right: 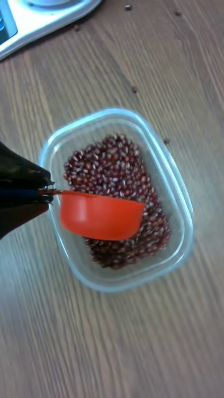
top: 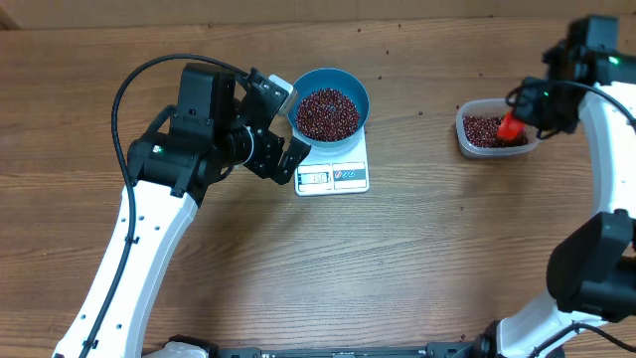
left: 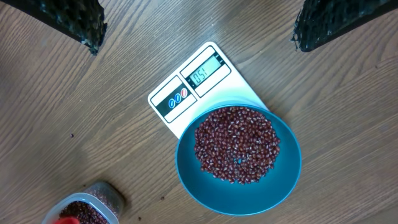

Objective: Scoop item into bowl and weigh 150g on scale

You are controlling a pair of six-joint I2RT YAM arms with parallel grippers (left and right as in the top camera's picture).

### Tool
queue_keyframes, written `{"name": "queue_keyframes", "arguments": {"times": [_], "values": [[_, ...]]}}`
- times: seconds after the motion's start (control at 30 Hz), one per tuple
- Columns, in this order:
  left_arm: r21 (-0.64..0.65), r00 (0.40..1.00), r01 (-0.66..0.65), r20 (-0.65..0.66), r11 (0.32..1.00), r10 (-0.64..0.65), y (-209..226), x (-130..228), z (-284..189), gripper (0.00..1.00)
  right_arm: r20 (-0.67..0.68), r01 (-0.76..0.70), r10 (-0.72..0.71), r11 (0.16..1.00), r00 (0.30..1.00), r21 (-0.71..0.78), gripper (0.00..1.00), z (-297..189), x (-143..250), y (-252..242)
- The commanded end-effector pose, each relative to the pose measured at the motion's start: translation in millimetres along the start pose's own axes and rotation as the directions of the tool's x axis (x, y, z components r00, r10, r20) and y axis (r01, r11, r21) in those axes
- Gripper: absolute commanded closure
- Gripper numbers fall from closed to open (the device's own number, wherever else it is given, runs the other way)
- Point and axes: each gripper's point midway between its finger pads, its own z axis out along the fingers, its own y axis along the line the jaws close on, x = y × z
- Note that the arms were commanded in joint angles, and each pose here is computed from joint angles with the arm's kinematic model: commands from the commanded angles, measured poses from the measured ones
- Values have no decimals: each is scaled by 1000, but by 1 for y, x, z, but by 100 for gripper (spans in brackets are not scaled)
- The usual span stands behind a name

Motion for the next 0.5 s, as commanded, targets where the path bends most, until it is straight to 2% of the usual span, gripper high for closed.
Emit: {"name": "queue_keyframes", "arguments": {"times": [0.0, 0.07, 0.13, 0.2, 0.3, 0.47], "values": [[-14, 1000, 4, 30, 1000, -4, 1, -10, -7, 0, -7, -100, 100, 984, 995, -147, 96, 2, 1, 3], [-14, 1000, 4, 30, 1000, -4, 1, -10, -7, 0, -8, -120, 121, 971, 993, -206, 95, 5, 0, 3], [-14, 1000, 4, 30, 1000, -4, 1, -10, -7, 1, -8, -135, 137, 958, 991, -254, 80, 8, -2, 2], [-14, 1000, 4, 30, 1000, -4, 1, -10, -7, 1, -11, -145, 147, 950, 989, -277, 70, 11, -1, 1], [-14, 1000, 4, 30, 1000, -4, 1, -10, -7, 1, -30, -155, 153, 950, 988, -273, 56, 16, 4, -1], [-14, 1000, 4, 30, 1000, -3, 1, -10, -7, 1, -65, -172, 162, 961, 985, -216, 43, 20, 14, -10]]}}
